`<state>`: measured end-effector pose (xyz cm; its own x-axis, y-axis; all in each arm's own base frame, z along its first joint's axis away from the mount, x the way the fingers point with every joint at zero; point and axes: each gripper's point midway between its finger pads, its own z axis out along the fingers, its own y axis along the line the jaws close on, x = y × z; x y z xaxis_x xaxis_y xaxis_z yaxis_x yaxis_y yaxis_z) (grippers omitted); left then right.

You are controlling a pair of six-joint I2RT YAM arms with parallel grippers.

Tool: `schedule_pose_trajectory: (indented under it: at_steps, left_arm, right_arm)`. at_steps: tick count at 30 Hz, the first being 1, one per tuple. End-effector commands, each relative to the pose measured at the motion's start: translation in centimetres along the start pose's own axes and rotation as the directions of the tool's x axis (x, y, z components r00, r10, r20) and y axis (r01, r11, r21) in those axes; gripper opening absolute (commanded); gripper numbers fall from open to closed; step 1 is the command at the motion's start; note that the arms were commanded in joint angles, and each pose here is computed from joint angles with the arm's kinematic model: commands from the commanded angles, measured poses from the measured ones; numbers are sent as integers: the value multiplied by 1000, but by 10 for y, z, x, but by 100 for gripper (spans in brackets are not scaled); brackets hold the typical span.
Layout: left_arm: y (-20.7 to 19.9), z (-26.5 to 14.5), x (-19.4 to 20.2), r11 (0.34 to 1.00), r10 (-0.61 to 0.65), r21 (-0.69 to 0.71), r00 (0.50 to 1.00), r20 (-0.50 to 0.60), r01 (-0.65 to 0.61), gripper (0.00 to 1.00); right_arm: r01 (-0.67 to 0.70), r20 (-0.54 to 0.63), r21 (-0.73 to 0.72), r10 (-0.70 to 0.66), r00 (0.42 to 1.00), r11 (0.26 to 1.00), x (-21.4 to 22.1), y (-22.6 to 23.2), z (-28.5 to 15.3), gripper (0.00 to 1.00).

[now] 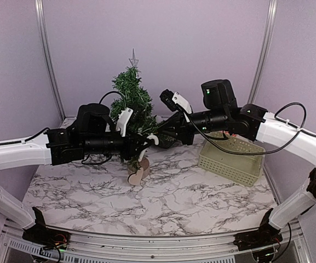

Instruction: Decorate the small christmas tree

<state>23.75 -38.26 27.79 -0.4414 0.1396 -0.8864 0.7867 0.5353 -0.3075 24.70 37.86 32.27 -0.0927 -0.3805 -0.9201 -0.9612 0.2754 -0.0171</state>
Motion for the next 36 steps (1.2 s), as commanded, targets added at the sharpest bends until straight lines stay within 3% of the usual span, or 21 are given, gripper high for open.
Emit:
schedule_pose_trajectory:
  at_steps: [1, 3, 6, 9, 23, 26, 29, 33, 36]
  left_arm:
    - [-9, -12, -15, 999, 18, 31, 999, 31, -19, 0]
    - [-9, -13, -16, 999, 18, 32, 999, 36, -19, 0]
    - [-9, -13, -16, 999, 18, 29, 999, 38, -19, 0]
    - [-9, -11, -15, 999, 19, 29, 999, 34, -20, 0]
    - [-9, -10, -16, 999, 17, 35, 999, 39, -19, 0]
    - [-11, -9, -16, 999, 19, 45, 999, 38, -21, 0]
    - [-11, -8, -16, 999, 20, 50, 999, 37, -22, 0]
    - [-12, -8, -17, 998, 21, 52, 999, 40, -23, 0]
    - [-12, -8, -17, 999, 21, 49, 999, 40, -22, 0]
  right_arm:
    - [8, 36, -7, -8, 999, 1000, -12, 2, -9, 4]
    - [6, 32, -8, -6, 999, 1000, -10, 3, -10, 4]
    - [3, 25, -14, -3, 1000, 1000, -9, 4, -11, 17]
    - [10, 27, -28, -9, 1000, 1000, -8, 9, -14, 22]
    - [12, -25, -13, -13, 1000, 1000, 13, 11, -15, 22]
    - [15, -30, -7, -15, 999, 1000, 16, 10, -15, 19]
    - [20, -25, 6, -20, 999, 1000, 13, 7, -15, 7]
    - [24, -25, 36, -23, 999, 999, 11, 1, -15, 0]
    - [22, -18, 51, -22, 1000, 998, 9, -2, -16, 0]
